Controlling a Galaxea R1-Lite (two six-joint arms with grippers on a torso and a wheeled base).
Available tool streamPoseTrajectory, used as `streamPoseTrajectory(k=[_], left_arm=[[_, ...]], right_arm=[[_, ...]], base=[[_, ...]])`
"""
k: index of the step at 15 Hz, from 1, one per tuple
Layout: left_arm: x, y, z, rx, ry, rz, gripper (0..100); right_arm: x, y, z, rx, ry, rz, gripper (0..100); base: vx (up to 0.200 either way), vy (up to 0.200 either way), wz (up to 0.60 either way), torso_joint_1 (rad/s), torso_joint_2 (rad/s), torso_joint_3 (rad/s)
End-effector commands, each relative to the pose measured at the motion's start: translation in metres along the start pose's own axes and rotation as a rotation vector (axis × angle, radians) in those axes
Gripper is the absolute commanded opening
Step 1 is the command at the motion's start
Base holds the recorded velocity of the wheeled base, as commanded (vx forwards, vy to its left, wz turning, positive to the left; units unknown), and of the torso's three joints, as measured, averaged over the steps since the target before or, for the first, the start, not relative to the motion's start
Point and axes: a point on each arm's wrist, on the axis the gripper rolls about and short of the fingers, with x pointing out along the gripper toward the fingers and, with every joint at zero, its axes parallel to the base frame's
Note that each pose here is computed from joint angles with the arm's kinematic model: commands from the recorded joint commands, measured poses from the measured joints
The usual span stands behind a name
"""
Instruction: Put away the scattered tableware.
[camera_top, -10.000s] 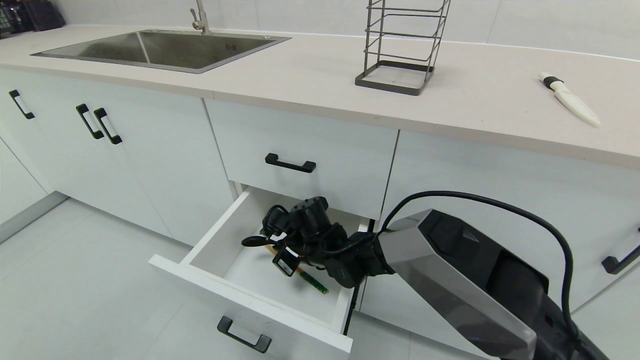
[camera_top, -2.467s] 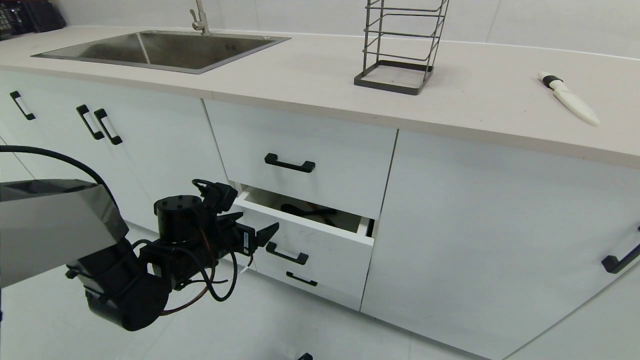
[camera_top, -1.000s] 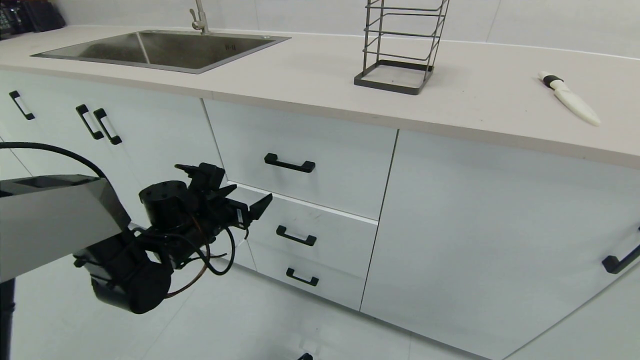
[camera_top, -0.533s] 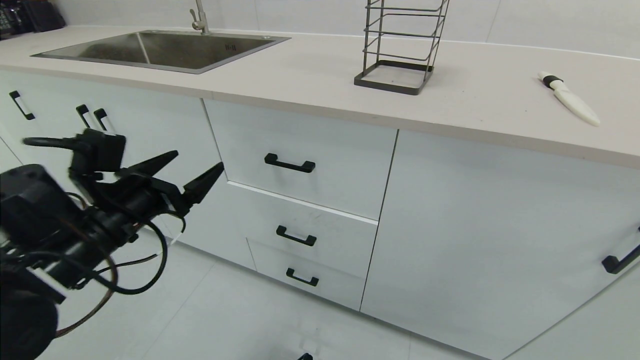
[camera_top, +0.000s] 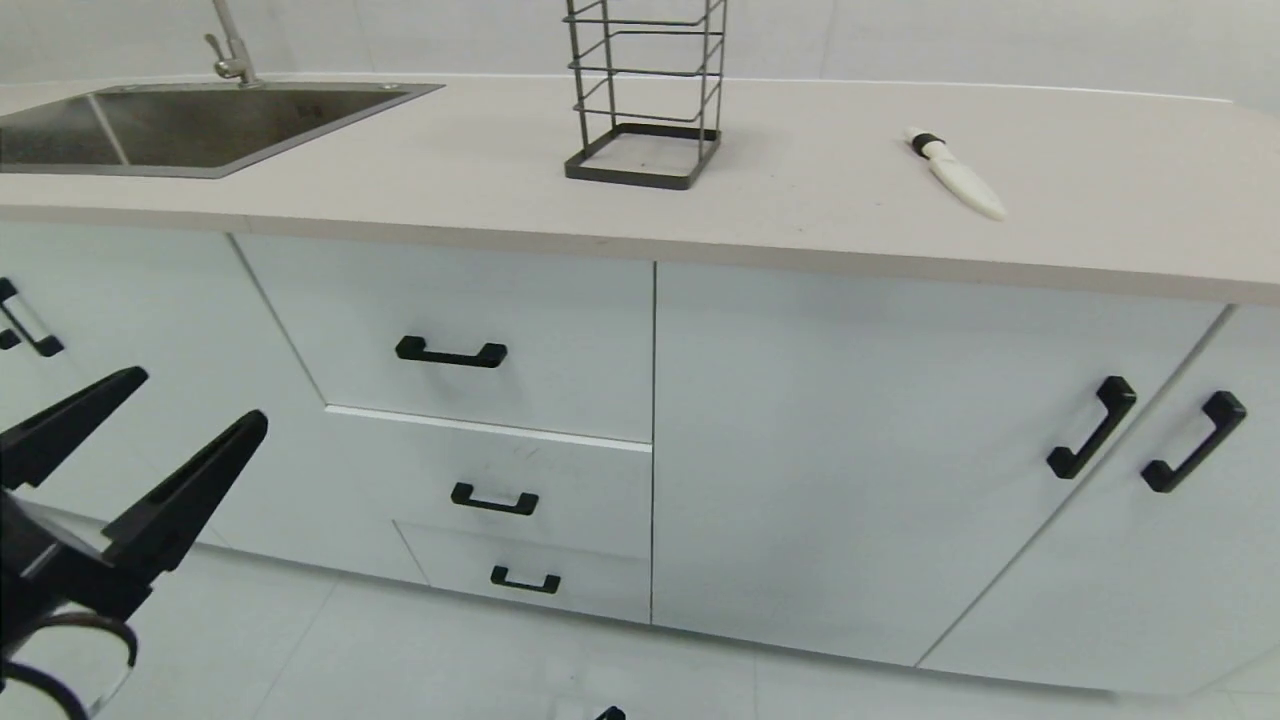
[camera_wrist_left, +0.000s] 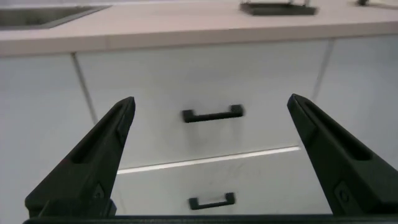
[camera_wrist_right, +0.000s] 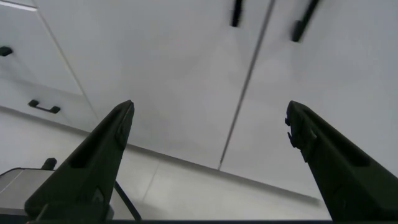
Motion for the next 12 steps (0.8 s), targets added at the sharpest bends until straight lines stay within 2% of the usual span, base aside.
streamPoseTrajectory(k=[1, 4, 6, 7, 8, 10, 11, 12], left_arm=[[-0.055, -0.009, 0.006, 0.034, -0.037, 0.09, 100], [-0.106, -0.026, -0.006, 0.038, -0.013, 0.144, 100], [-0.134, -0.037, -0.025, 0.03, 0.029, 0.182, 100], [-0.134, -0.036, -0.03, 0.028, 0.062, 0.183, 100], [-0.133, -0.036, -0.037, 0.027, 0.068, 0.186, 100], [-0.134, -0.035, -0.046, 0.022, 0.152, 0.205, 100], [-0.138, -0.035, -0.061, -0.001, 0.294, 0.252, 100], [-0.138, -0.034, -0.062, -0.003, 0.308, 0.295, 100]], right_arm=[[0.0, 0.0, 0.0, -0.001, 0.001, 0.001, 100], [0.0, 0.0, 0.0, -0.001, 0.001, 0.002, 100], [0.0, 0.0, 0.0, -0.001, -0.001, 0.002, 100], [0.0, 0.0, 0.0, -0.001, -0.002, 0.002, 100], [0.0, 0.0, 0.0, -0.001, -0.001, 0.002, 100], [0.0, 0.0, 0.0, -0.001, -0.001, 0.004, 100], [0.0, 0.0, 0.0, -0.001, -0.003, 0.003, 100], [0.0, 0.0, 0.0, -0.001, -0.001, 0.004, 100]], base=[[0.0, 0.0, 0.0, 0.0, 0.0, 0.0], [0.0, 0.0, 0.0, 0.0, 0.0, 0.0], [0.0, 0.0, -0.6, 0.0, 0.0, 0.007], [0.0, 0.0, -0.6, -0.002, 0.0, 0.012], [0.0, 0.0, 0.0, 0.0, 0.0, 0.0], [0.0, 0.0, 0.0, 0.0, 0.0, 0.0], [0.0, 0.0, 0.0, 0.0, 0.0, 0.0], [0.0, 0.0, 0.0, 0.0, 0.0, 0.0]])
